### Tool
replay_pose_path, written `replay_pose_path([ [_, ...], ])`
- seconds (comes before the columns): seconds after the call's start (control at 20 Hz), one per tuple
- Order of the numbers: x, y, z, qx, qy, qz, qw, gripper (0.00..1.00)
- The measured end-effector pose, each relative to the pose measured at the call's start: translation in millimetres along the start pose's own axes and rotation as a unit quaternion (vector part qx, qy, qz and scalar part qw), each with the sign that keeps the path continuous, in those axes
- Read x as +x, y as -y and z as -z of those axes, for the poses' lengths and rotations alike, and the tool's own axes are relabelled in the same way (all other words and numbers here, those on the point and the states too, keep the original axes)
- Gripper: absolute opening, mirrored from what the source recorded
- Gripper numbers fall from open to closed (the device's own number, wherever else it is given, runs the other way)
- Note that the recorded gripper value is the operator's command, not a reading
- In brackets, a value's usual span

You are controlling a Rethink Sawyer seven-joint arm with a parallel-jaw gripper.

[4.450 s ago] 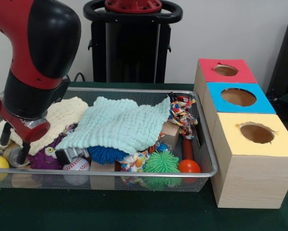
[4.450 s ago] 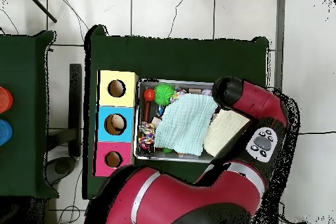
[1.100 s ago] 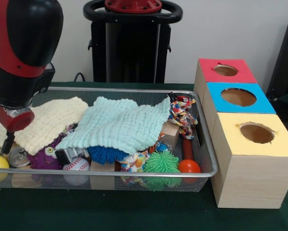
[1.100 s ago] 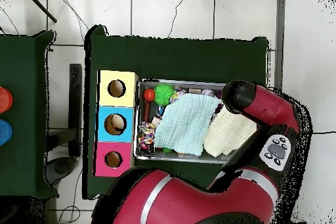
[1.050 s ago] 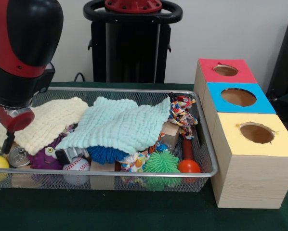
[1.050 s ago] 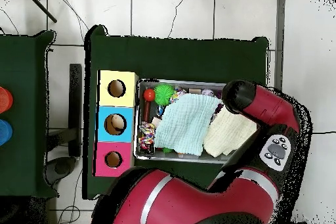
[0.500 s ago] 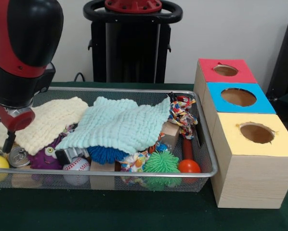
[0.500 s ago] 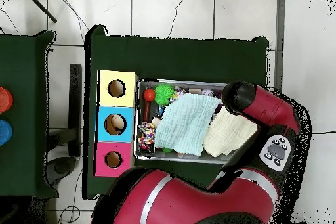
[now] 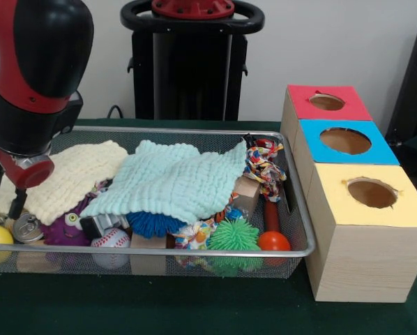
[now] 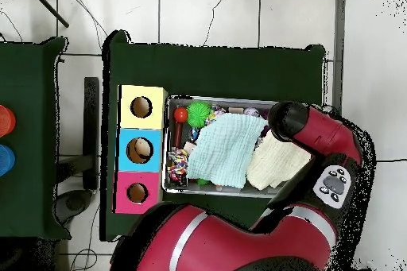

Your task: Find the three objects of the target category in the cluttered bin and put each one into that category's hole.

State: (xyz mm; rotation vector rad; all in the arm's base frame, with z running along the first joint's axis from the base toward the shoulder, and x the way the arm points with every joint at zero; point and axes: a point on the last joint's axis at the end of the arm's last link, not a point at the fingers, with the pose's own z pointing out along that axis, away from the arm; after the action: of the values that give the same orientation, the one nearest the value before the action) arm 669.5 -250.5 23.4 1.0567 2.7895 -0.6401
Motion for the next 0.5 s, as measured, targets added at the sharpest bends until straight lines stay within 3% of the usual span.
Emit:
replay_pose_path([
  [0.5, 6.6, -11, 4, -0.001, 0.001, 0.008, 1.0, 1.0],
])
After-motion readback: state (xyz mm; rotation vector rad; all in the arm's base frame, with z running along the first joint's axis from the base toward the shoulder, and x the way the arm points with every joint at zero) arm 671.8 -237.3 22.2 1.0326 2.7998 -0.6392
